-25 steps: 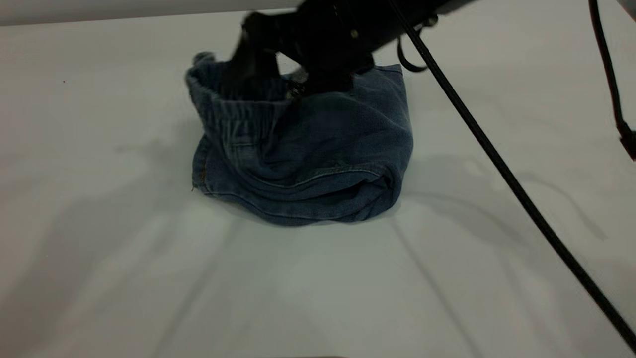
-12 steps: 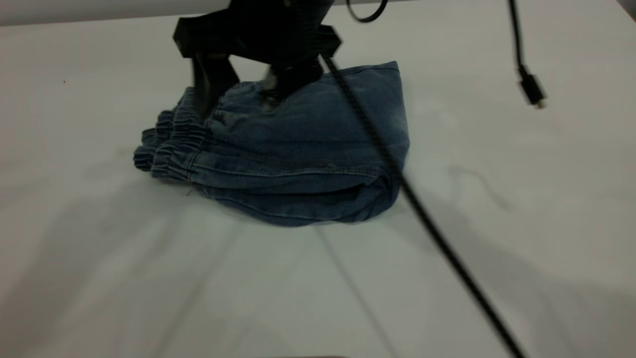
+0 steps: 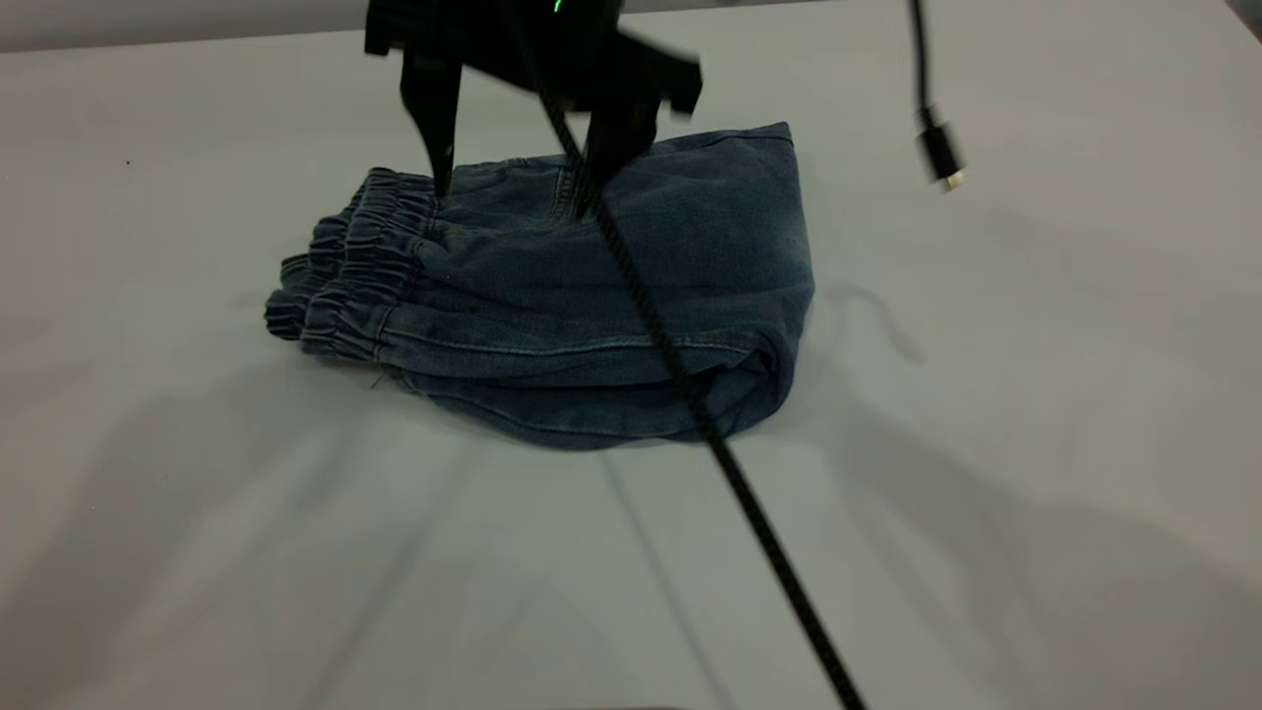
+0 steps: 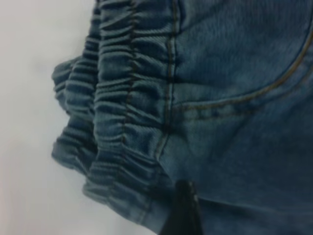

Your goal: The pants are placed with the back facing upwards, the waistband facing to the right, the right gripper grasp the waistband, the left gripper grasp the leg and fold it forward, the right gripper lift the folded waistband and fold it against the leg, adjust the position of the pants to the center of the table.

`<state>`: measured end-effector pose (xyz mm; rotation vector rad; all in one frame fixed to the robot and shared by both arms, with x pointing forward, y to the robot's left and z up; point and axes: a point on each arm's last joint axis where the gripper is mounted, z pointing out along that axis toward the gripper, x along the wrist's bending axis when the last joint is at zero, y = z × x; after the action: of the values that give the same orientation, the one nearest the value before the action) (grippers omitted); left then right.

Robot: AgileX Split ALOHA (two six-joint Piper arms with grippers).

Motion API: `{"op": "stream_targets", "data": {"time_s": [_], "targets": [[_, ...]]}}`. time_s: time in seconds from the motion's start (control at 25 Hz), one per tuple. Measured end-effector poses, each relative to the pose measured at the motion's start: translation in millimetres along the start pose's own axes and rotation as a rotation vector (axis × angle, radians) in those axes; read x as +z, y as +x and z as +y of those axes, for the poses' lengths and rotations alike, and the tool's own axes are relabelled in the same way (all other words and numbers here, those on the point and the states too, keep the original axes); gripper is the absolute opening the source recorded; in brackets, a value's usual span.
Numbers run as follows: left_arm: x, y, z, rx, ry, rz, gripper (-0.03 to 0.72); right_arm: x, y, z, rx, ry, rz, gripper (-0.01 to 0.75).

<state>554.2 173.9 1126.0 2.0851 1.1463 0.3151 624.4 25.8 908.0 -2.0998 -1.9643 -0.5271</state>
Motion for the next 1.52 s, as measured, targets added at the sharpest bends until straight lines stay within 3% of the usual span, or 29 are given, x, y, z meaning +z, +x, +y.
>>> {"op": "stream_targets", "data": {"time_s": [0.36, 0.76, 1.08, 1.32, 1.52], "targets": [[0.0, -1.0, -1.8, -0.002, 0.019, -0.011, 0.496, 58.5, -28.0, -1.5, 0.186, 0.064, -0.047, 0.485], [0.0, -1.4, -2.6, -0.002, 0.029, -0.016, 0.496, 54.6, -44.8, -10.7, 0.087, 0.171, -0.247, 0.449], [-0.1, -1.5, -2.8, -0.002, 0.031, -0.017, 0.496, 51.5, -39.8, -11.2, 0.087, 0.197, -0.191, 0.449], [-5.6, -4.2, -4.4, 0.021, 0.046, -0.028, 0.496, -0.4, -16.3, -7.4, -0.125, 0.181, -0.137, 0.449], [-48.3, -18.0, -1.6, 0.069, -0.033, -0.021, 0.496, -65.6, 0.6, -10.0, -0.367, 0.146, -0.121, 0.449]]}}
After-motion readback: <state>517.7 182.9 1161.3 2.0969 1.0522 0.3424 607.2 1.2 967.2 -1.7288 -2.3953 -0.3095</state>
